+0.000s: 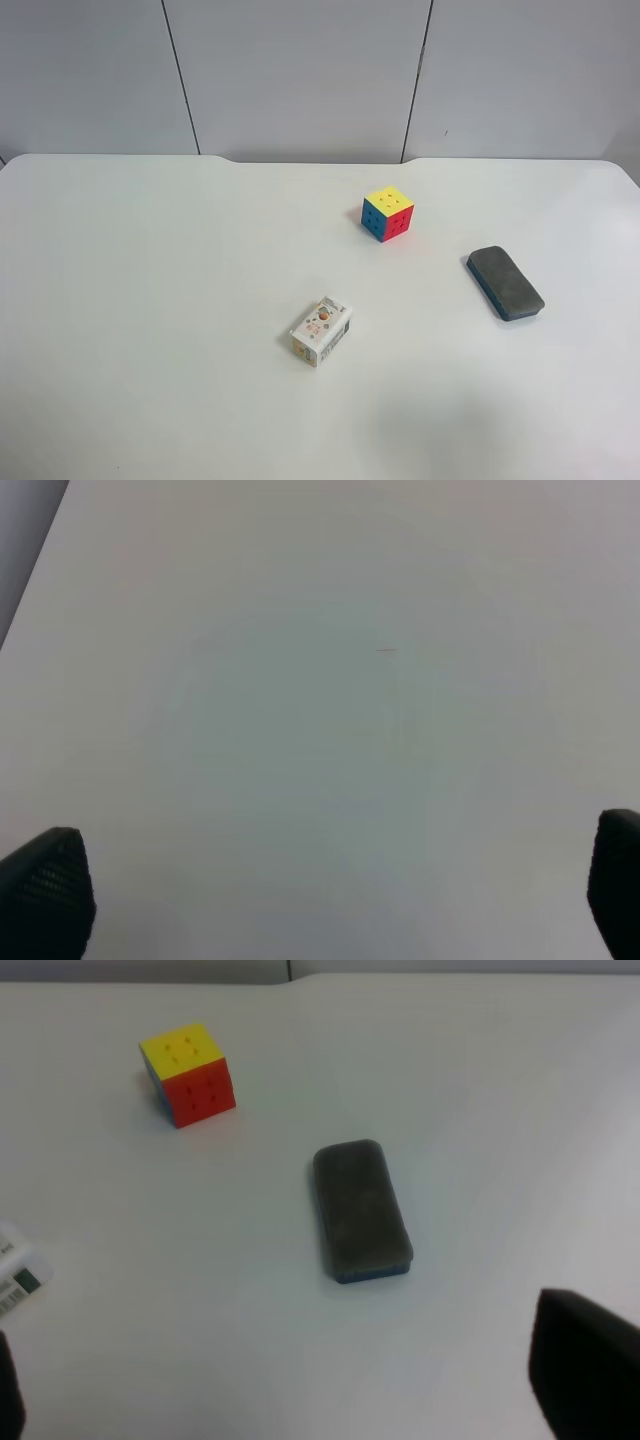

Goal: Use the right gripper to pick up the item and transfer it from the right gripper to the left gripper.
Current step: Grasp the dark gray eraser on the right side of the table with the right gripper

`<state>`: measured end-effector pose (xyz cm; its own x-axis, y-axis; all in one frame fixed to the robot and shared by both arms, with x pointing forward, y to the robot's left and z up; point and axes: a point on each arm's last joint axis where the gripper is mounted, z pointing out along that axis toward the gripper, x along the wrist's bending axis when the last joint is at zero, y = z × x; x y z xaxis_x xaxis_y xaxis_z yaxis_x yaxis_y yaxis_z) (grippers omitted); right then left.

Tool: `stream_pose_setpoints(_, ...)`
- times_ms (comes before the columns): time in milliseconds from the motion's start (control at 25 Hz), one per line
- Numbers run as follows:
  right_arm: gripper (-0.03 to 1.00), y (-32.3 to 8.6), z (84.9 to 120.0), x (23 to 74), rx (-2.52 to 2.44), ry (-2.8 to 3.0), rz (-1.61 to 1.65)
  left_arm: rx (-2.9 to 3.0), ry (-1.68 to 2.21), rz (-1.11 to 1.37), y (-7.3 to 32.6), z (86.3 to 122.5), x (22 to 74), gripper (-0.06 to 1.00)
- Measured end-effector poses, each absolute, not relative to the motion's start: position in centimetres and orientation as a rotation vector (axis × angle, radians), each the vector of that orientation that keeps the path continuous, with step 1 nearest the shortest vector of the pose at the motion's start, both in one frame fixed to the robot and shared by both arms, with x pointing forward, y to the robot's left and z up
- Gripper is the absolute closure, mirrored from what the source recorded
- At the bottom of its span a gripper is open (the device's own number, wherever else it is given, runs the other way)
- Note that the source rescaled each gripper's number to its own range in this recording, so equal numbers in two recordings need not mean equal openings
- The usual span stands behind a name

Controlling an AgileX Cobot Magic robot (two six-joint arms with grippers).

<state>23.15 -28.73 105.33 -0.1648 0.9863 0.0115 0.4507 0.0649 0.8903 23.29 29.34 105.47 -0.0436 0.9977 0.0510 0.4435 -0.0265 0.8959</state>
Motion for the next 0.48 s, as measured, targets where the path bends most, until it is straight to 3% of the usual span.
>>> stream_pose_setpoints(480,-0.03,-28.73,105.33,23.15,1.445,1.695,1.048,1.546,1.564,1.027,29.34,105.47,23.29,-0.05)
